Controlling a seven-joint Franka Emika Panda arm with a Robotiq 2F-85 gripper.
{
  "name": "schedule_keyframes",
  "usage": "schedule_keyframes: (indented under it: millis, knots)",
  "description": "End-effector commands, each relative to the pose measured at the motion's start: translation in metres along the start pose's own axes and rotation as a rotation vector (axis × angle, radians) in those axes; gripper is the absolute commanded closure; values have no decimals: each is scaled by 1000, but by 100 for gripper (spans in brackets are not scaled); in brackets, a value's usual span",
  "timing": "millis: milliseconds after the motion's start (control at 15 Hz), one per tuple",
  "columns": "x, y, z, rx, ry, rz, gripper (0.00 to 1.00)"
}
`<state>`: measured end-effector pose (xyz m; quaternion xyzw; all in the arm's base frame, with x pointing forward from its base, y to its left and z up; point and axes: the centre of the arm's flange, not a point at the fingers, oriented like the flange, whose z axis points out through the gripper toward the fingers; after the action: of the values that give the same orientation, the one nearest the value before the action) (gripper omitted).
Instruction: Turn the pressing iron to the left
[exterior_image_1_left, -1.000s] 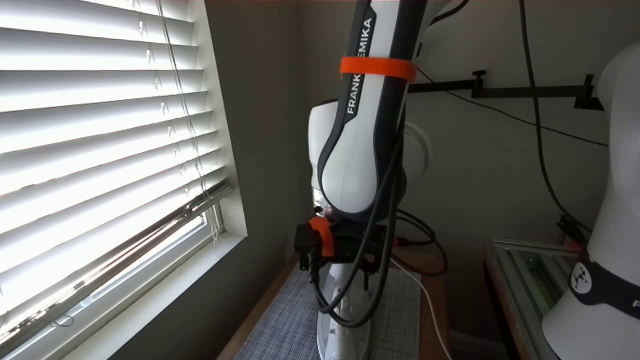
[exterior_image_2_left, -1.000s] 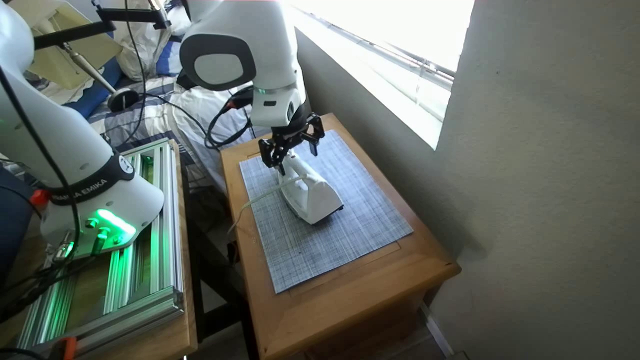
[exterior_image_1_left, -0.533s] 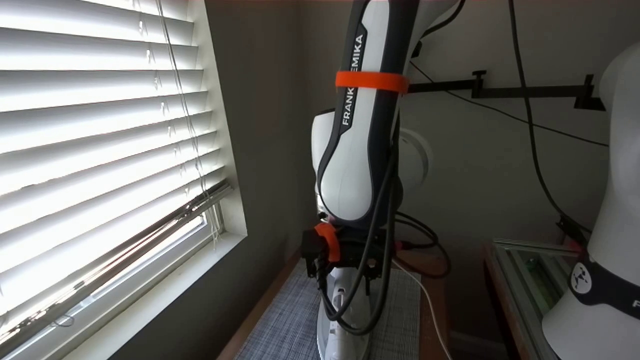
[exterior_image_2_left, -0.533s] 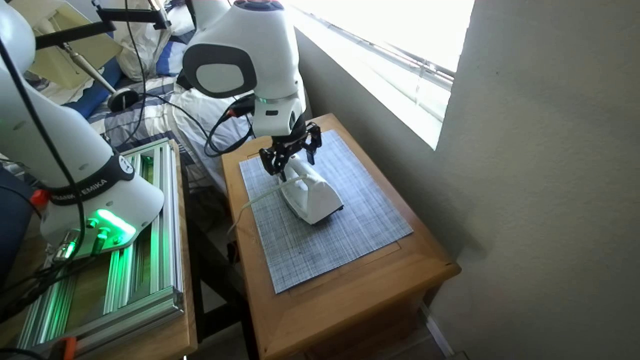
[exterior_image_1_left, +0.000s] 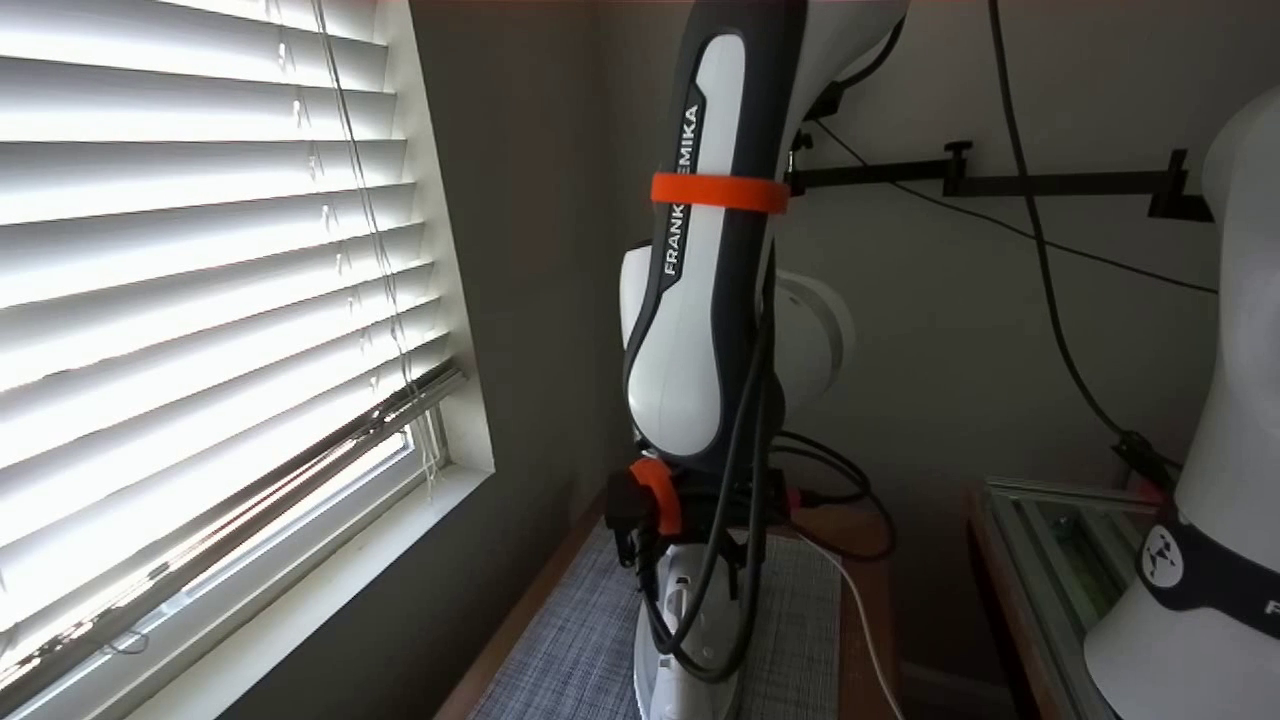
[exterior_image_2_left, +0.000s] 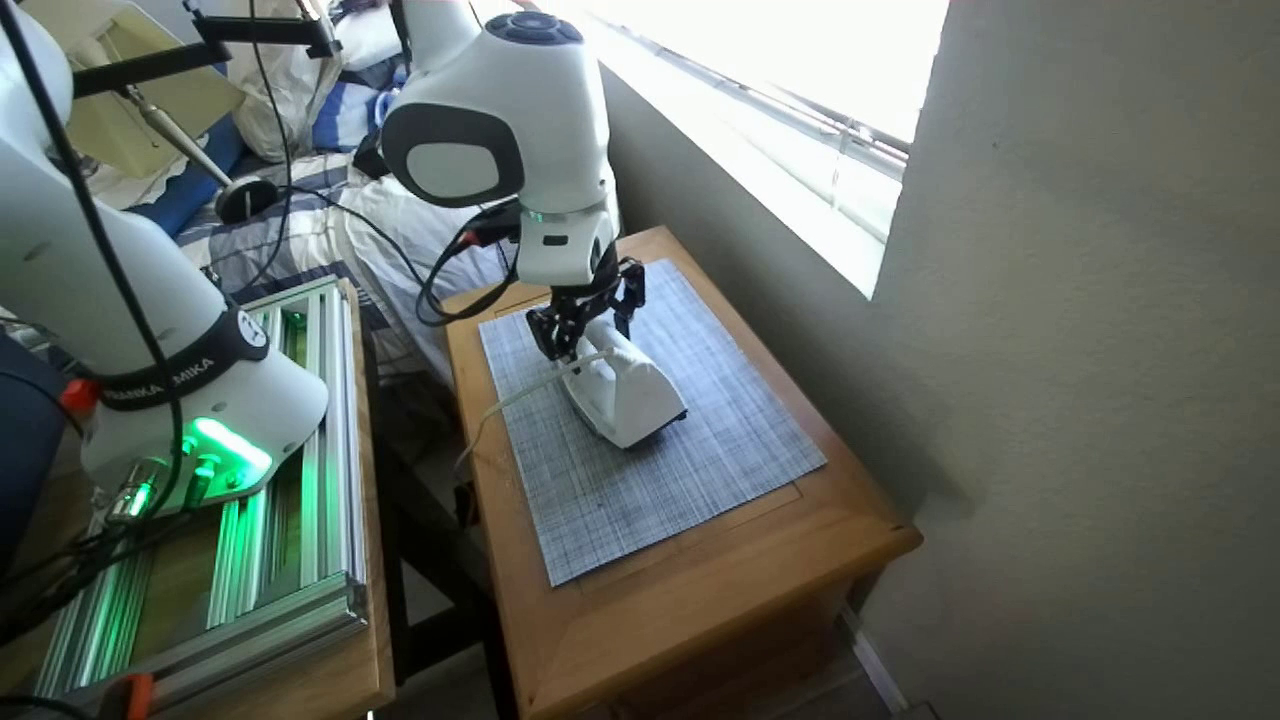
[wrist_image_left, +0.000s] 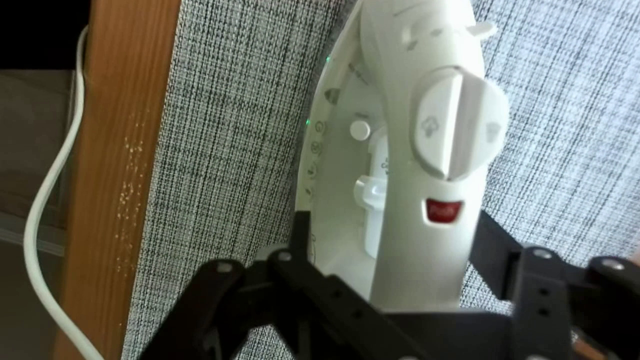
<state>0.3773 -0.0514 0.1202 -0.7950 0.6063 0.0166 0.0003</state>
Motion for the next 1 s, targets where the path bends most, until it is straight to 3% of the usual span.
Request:
schedule_keyframes:
  millis: [0,467,933]
  knots:
    - [5,-5,12,15,1,-8,51]
    - [5,-9,16,11,-1,-8,98]
    - [5,-8,6,16,8,-27,98]
